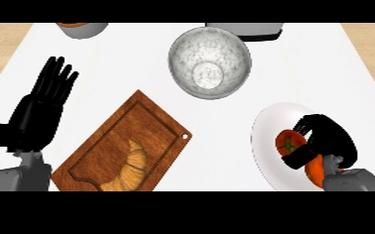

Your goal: Pick the tomato from the plate and place it in the bowl

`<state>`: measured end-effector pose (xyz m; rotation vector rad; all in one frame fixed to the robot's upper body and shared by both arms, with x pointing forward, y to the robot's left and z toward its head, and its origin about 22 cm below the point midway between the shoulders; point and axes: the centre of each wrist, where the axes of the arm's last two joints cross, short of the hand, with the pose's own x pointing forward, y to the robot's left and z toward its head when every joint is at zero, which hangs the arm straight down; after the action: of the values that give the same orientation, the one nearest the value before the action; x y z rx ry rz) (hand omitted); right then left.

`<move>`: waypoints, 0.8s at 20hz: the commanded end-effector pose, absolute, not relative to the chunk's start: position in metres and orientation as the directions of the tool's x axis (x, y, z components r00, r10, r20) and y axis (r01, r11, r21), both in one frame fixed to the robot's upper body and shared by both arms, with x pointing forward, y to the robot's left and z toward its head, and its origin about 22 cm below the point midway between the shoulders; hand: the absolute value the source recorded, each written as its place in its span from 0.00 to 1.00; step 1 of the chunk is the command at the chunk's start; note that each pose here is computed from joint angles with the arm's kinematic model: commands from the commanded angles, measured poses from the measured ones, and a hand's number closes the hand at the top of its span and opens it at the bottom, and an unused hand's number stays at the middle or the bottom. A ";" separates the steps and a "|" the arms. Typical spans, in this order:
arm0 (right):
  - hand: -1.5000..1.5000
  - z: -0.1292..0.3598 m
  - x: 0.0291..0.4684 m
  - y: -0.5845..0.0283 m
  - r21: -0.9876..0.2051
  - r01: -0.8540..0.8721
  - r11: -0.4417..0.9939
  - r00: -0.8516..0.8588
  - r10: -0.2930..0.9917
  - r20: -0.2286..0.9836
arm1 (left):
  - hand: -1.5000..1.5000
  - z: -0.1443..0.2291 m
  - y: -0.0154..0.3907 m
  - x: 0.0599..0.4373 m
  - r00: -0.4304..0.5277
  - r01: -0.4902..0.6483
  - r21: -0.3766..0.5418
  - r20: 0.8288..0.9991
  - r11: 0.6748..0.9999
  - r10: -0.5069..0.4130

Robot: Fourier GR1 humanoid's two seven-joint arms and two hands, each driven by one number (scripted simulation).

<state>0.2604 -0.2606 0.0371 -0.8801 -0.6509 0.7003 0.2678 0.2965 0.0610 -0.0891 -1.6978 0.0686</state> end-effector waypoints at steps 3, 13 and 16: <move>1.00 0.056 0.259 -0.144 -0.888 -0.356 0.292 0.219 0.950 0.225 | 0.50 0.061 0.287 0.273 -0.116 0.066 -0.094 0.988 0.993 0.101; 1.00 0.131 0.235 0.009 -0.964 -0.209 0.164 -0.145 0.970 0.197 | 0.50 0.054 0.284 0.283 -0.108 0.050 -0.086 0.990 0.995 0.091; 1.00 0.156 0.230 0.014 -0.982 -0.068 0.177 -0.099 0.978 0.183 | 0.50 0.069 0.303 0.282 -0.111 0.021 -0.103 0.988 0.994 0.104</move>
<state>0.2435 -0.0069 0.1254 -0.8360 -1.2976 1.2640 0.2809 0.2848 0.0621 -0.1166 -1.6862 0.0417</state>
